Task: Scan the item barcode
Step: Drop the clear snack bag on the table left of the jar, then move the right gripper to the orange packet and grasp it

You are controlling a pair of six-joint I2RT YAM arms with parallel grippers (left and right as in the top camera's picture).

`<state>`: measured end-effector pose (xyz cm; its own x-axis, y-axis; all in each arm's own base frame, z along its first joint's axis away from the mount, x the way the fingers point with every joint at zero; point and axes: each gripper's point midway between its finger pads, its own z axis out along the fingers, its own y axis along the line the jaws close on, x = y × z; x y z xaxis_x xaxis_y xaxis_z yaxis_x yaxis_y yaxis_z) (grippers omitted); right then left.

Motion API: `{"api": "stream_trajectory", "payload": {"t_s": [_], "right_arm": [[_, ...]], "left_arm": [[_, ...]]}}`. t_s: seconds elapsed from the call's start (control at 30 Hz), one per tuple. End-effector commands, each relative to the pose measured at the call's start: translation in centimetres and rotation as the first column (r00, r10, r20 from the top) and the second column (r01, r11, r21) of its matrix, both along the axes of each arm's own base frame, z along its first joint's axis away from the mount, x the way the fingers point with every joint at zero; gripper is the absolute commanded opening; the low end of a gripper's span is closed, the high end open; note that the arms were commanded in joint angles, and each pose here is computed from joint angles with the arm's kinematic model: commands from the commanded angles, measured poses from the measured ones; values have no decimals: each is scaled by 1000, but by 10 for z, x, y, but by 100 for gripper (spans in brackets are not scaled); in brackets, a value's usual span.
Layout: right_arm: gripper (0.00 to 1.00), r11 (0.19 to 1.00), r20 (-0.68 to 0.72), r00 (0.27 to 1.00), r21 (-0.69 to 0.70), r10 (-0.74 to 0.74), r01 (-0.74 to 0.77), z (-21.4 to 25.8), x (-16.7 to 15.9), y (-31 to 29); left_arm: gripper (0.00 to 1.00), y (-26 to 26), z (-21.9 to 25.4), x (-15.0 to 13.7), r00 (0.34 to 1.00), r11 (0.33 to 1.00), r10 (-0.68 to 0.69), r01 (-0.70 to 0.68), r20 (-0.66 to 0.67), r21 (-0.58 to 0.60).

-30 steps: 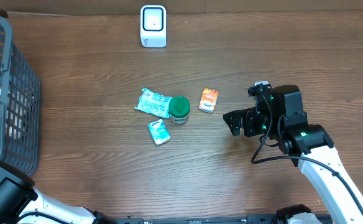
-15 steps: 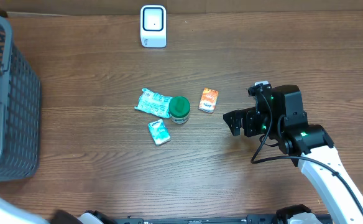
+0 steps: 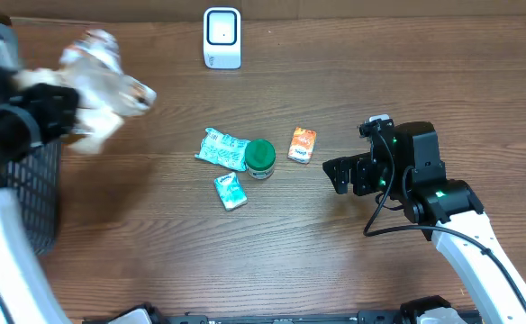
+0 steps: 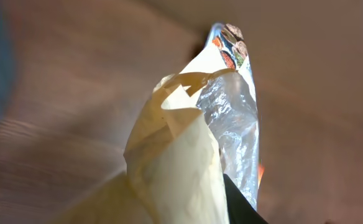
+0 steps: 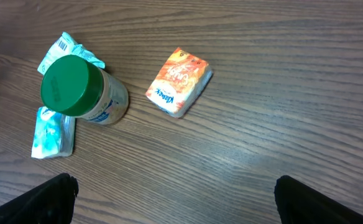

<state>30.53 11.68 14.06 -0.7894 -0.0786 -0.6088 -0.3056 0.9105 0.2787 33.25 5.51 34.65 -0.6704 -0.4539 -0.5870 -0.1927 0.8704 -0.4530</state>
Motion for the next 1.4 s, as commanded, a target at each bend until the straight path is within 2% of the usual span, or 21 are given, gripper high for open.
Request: {"api": "stream_trajectory", "payload": {"t_s": [0.0,0.1,0.17,0.33,0.37,0.43,0.57,0.6,0.63,0.7,0.8,0.97,1.03,1.13,1.37], "right_arm": [[100,1000,22,1000,15,1,-1,9,5,2],[100,1000,23,1000,15,1,-1,9,5,2],[100,1000,23,1000,15,1,-1,9,5,2],[100,999,18,1000,33,16,-17,10,3,6],[100,999,16,1000,45,27,-28,11,2,8],[100,996,12,999,71,48,-49,13,0,13],[100,995,9,998,85,60,-60,13,-2,16],[100,994,-2,999,96,44,-44,13,-2,16],[100,993,-24,1000,118,14,-11,13,-2,16],[100,987,-80,996,158,-27,40,9,-3,17],[100,977,-156,988,214,18,16,2,-11,28],[100,974,-291,955,227,51,17,-4,-14,36],[100,976,-324,945,215,46,26,5,-7,37],[100,978,-330,943,208,40,31,23,7,39],[100,990,-379,925,127,-16,69,46,33,33]], "left_arm": [[5,-23,-57,21,990,995,-89,93,-114,29],[4,-44,-97,44,982,993,-119,118,-150,-18],[5,-53,-125,56,977,995,-87,74,-196,-73],[5,-77,-187,61,938,987,-48,-8,-344,-162],[9,-80,-195,60,929,987,-50,-9,-366,-158],[20,-86,-212,56,909,992,-52,-2,-414,-129],[53,-105,-224,49,886,994,-93,57,-455,-91],[72,-110,-224,48,885,993,-112,82,-452,-86],[100,-115,-223,47,885,991,-133,108,-447,-81],[100,-121,-219,46,888,989,-151,135,-435,-66],[100,-118,-203,46,909,991,-136,132,-394,-37],[100,-102,-137,48,971,992,-93,109,-218,64],[100,-94,-102,43,989,988,-77,93,-129,120],[99,-83,-72,30,997,983,-37,48,-68,174],[100,-65,-42,5,999,969,30,-22,-29,246]]}}
